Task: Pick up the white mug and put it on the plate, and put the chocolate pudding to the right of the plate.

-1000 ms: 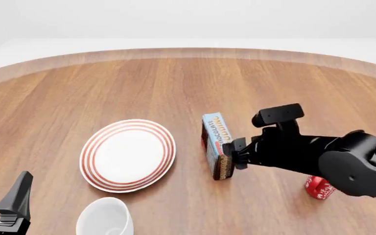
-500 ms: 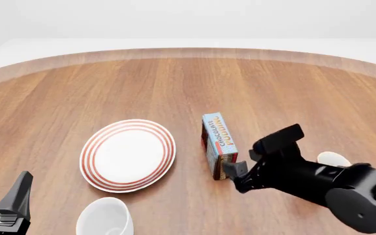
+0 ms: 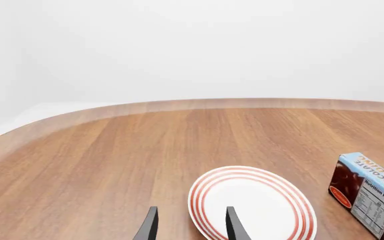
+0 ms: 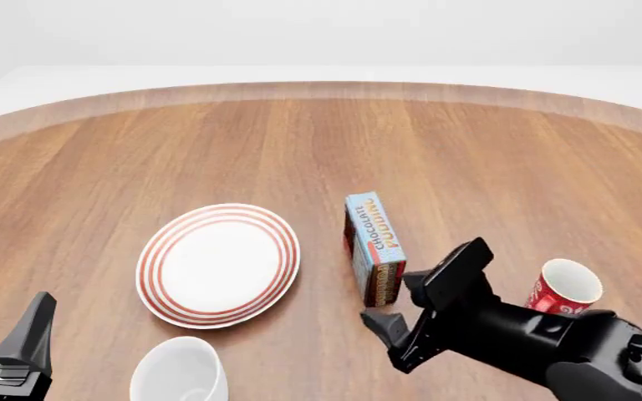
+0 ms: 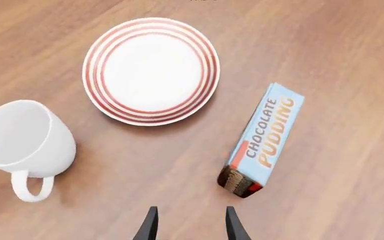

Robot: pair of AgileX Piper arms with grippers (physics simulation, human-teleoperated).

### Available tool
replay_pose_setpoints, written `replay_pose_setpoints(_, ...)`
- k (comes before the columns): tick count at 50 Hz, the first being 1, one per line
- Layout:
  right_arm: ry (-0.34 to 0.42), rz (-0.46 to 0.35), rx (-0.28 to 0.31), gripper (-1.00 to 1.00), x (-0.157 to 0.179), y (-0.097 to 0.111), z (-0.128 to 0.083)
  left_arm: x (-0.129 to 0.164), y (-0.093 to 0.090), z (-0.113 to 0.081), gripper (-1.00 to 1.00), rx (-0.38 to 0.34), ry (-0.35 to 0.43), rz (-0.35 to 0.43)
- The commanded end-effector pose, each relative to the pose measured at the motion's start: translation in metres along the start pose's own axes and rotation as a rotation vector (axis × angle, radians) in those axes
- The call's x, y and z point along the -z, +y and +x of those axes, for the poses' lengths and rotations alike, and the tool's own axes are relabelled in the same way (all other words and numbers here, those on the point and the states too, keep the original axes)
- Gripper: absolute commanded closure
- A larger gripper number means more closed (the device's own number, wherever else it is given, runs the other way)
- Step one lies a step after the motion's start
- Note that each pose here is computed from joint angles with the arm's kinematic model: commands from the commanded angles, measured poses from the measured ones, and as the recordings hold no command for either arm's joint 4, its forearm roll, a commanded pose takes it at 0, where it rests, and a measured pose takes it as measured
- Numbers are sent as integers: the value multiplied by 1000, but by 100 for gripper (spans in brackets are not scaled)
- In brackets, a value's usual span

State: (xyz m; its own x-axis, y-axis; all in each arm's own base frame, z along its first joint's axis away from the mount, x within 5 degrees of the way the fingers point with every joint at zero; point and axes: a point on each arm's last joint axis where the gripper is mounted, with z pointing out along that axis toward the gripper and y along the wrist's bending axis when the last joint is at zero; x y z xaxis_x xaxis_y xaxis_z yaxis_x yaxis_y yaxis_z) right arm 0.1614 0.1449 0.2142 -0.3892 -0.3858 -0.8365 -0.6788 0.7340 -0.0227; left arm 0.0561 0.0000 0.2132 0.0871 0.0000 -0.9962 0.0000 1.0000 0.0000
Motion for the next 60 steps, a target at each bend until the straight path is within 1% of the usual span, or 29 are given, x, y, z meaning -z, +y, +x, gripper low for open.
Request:
replay_pose_setpoints(1,-11,-58,59,-100,2,15,-1,0,0,0,-100,0,0,0)
replay_pose_setpoints(12,-15,-117,96,-100,2,30,-4,0,0,0,-100,0,0,0)
replay_pose_setpoints(17,-13,-127,100,-100,2,33,-5,0,0,0,-100,0,0,0)
replay_pose_setpoints(19,-11,-148,108,-100,2,39,-7,0,0,0,-100,0,0,0)
replay_pose_setpoints(24,-7,-168,117,-100,0,45,-10,0,0,0,-100,0,0,0)
replay_pose_setpoints(37,13,-204,144,-100,-8,57,-16,0,0,0,-100,0,0,0)
replay_pose_setpoints(41,20,-224,156,-100,-12,65,-18,0,0,0,-100,0,0,0)
replay_pose_setpoints(51,40,-264,175,-100,-20,80,-20,0,0,0,-100,0,0,0)
replay_pose_setpoints(55,59,-285,186,-100,-24,88,-18,0,0,0,-100,0,0,0)
replay_pose_setpoints(60,73,-298,187,-100,-27,94,-16,0,0,0,-100,0,0,0)
